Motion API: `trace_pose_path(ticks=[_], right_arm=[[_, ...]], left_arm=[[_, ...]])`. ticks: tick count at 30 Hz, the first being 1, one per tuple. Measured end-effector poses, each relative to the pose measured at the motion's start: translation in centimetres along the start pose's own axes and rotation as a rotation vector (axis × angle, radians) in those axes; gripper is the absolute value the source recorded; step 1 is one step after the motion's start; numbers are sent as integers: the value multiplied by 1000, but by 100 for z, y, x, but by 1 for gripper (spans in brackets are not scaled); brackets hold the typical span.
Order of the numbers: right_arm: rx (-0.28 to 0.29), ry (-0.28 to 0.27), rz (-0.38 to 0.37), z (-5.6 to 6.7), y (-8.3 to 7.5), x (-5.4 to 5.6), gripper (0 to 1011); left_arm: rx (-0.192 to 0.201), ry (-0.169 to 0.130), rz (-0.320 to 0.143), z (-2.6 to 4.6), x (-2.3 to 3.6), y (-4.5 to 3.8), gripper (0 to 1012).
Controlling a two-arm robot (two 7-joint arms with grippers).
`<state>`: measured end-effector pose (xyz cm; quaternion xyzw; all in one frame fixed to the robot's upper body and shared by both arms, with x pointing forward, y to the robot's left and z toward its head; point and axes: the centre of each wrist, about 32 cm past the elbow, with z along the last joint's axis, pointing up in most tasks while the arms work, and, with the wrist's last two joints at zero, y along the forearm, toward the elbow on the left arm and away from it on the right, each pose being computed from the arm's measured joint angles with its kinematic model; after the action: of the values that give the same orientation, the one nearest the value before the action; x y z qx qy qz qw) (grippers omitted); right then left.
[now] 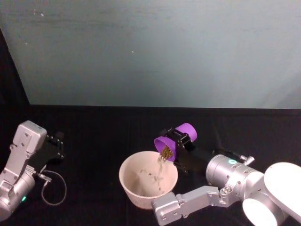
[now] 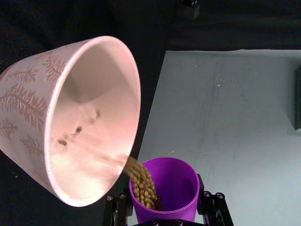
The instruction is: Pick up the cup and pour the mung beans from the cup into the bowl.
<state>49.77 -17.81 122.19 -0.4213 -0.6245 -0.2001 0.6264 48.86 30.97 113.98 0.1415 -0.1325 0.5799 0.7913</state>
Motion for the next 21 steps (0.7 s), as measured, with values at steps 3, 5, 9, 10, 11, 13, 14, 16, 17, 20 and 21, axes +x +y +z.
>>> trace_pose_path(ticks=[3, 5, 9, 10, 11, 13, 14, 16, 17, 20, 21], right_arm=[[-2, -12, 1, 10, 4, -3, 737], [-3, -18, 2, 16, 7, -5, 737], [-8, -40, 7, 30, 10, -10, 737], [-9, -44, 7, 32, 10, -11, 737], [-9, -47, 7, 34, 10, -12, 737], [-10, -57, 7, 42, 9, -16, 737], [-10, -60, 8, 44, 9, -18, 737], [-12, -72, 8, 48, 9, -20, 737], [-13, -80, 8, 51, 9, -22, 737], [-15, -104, 4, 65, 6, -27, 737], [-15, -110, 3, 68, 4, -29, 737]], left_arm=[[0, 0, 0, 0, 0, 0, 0], [0, 0, 0, 0, 0, 0, 0], [0, 0, 0, 0, 0, 0, 0], [0, 0, 0, 0, 0, 0, 0], [0, 0, 0, 0, 0, 0, 0], [0, 0, 0, 0, 0, 0, 0], [0, 0, 0, 0, 0, 0, 0], [0, 0, 0, 0, 0, 0, 0], [0, 0, 0, 0, 0, 0, 0], [0, 0, 0, 0, 0, 0, 0], [0, 0, 0, 0, 0, 0, 0]])
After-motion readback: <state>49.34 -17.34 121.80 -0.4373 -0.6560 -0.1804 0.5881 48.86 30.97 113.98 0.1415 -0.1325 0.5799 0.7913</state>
